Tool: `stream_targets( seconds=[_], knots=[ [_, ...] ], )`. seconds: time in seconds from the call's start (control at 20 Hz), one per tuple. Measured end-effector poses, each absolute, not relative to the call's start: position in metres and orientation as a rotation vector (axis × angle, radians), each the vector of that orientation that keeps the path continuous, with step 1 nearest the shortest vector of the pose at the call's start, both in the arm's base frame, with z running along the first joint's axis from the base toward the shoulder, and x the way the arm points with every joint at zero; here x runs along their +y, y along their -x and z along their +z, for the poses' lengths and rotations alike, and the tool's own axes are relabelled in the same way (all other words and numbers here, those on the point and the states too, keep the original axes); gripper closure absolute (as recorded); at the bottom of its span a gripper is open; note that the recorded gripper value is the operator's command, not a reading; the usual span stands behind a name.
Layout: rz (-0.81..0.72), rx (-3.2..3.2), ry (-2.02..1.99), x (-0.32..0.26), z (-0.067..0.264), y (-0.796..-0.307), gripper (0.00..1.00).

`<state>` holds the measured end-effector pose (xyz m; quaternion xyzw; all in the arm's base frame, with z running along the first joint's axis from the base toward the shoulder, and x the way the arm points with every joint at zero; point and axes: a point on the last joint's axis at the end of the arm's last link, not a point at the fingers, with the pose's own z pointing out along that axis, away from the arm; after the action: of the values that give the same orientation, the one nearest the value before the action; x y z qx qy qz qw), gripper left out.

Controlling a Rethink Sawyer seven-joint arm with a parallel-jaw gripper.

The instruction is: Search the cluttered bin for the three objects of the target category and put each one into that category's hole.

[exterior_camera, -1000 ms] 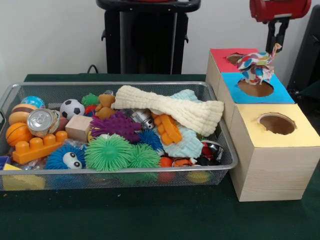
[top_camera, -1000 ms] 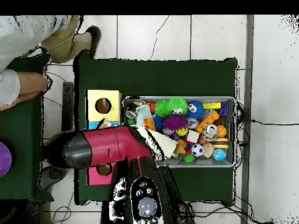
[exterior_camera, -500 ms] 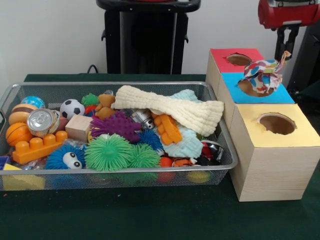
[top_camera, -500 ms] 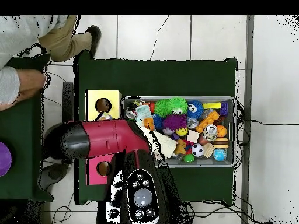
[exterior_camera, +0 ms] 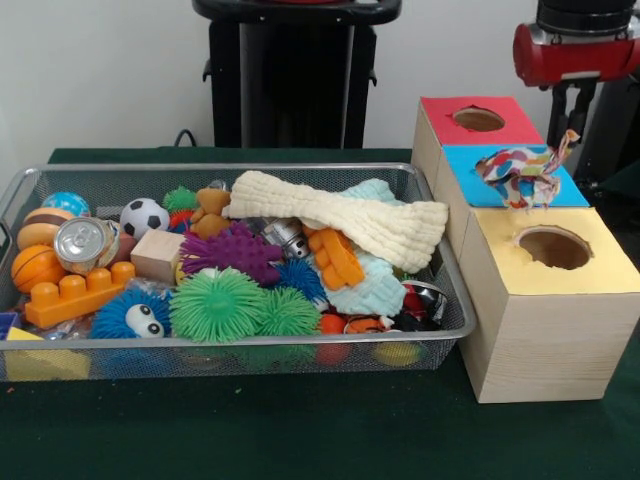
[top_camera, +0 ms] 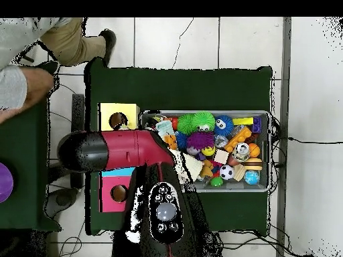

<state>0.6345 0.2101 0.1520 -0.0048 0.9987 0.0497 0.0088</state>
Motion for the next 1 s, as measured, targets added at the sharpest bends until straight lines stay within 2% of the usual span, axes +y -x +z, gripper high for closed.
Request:
stream_targets(
  seconds=[0.4, 1.0],
  knots=[
    [0.157, 3.134, 0.001, 0.233, 0.133, -0.626, 1.0],
    [0.165, 3.127, -0.049, 0.273, 0.129, -0.621, 1.0]
  ],
)
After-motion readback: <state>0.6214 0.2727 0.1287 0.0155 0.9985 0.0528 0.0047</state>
